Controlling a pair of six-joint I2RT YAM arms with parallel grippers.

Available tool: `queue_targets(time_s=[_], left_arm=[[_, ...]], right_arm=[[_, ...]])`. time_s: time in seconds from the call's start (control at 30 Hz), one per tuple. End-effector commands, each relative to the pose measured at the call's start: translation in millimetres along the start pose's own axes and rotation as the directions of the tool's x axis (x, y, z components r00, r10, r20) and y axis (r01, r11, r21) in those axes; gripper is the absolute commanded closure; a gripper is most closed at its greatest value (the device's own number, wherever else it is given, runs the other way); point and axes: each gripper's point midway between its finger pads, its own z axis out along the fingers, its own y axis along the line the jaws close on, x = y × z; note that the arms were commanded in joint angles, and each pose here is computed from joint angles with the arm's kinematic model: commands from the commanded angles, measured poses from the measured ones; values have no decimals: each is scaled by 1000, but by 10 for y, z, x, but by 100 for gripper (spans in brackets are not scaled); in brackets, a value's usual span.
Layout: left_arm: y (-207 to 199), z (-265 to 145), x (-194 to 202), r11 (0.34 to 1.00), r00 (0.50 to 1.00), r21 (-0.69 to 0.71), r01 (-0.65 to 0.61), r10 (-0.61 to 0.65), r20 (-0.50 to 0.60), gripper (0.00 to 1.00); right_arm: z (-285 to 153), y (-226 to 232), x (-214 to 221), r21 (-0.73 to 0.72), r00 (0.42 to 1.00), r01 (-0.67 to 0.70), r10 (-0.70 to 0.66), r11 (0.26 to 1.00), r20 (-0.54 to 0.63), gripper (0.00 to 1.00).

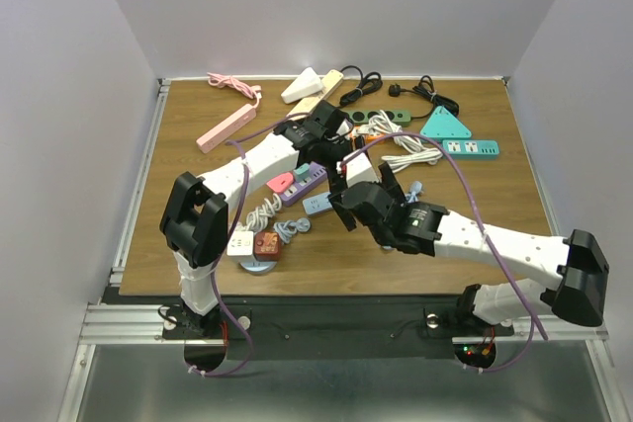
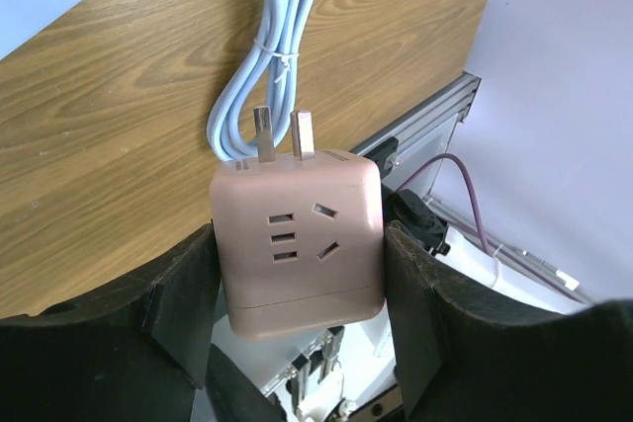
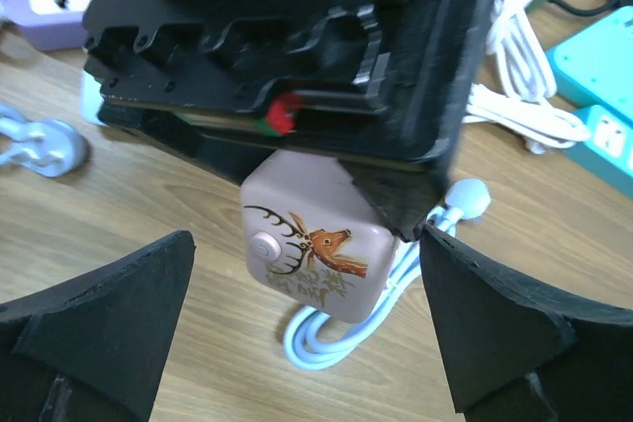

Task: Insert the plug

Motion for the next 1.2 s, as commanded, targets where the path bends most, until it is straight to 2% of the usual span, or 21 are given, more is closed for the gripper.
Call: queue_targets(time_s=[0.0, 0.07, 0.27, 0.53, 0.67, 0.7, 0.73, 0.77, 0.83, 0.93, 0.97, 1.0, 1.07, 1.17], left_arm=[[-456, -378, -9, 991, 999, 130, -21, 15, 47, 100], [-469, -404, -3, 991, 999, 132, -21, 14, 52, 100], [-483, -485, 45, 990, 998, 139, -22, 13, 59, 100], [-522, -581, 86, 987, 997, 157, -30, 19, 72, 100], [-462, -569, 115, 989, 997, 145, -39, 28, 73, 100], [-459, -560, 124, 988, 996, 147, -51, 40, 76, 100], [-449, -552, 110, 987, 995, 144, -68, 56, 84, 100], [-448, -557, 100, 987, 993, 141, -82, 69, 92, 97], [-442, -562, 55, 983, 987, 134, -125, 110, 118, 88], [-420, -566, 19, 978, 980, 132, -161, 143, 139, 68], [-401, -561, 16, 978, 980, 131, -162, 143, 142, 59], [-362, -554, -15, 978, 978, 132, -163, 142, 154, 44], [-335, -541, -52, 977, 975, 134, -166, 142, 173, 31], [-332, -525, -96, 973, 970, 143, -181, 152, 190, 25]], right_arm=[[-11, 51, -143, 52, 999, -6, 4, 999, 33, 2], [16, 76, -114, 65, 1000, 2, -3, 998, 24, 10], [43, 3, -39, 123, 1000, 16, -17, 992, 5, 17], [100, 54, 76, 127, 1000, -2, 4, 992, -18, 39], [26, 39, -58, 106, 998, -55, 54, 993, 16, 55], [19, 40, -90, 101, 998, -60, 58, 993, 20, 65], [11, 41, -120, 98, 998, -64, 61, 993, 26, 80], [0, 28, -146, 99, 997, -76, 73, 992, 32, 100], [-3, 45, -180, 69, 995, -97, 95, 993, 29, 100], [19, 34, -187, -6, 987, -161, 161, 987, 1, 100], [45, -15, -183, -8, 984, -181, 181, 984, -6, 100], [10, -23, -210, -36, 980, -199, 199, 979, -4, 100], [-2, -56, -222, -54, 977, -212, 212, 976, -6, 100], [-43, -53, -257, -101, 973, -230, 231, 968, -9, 100]])
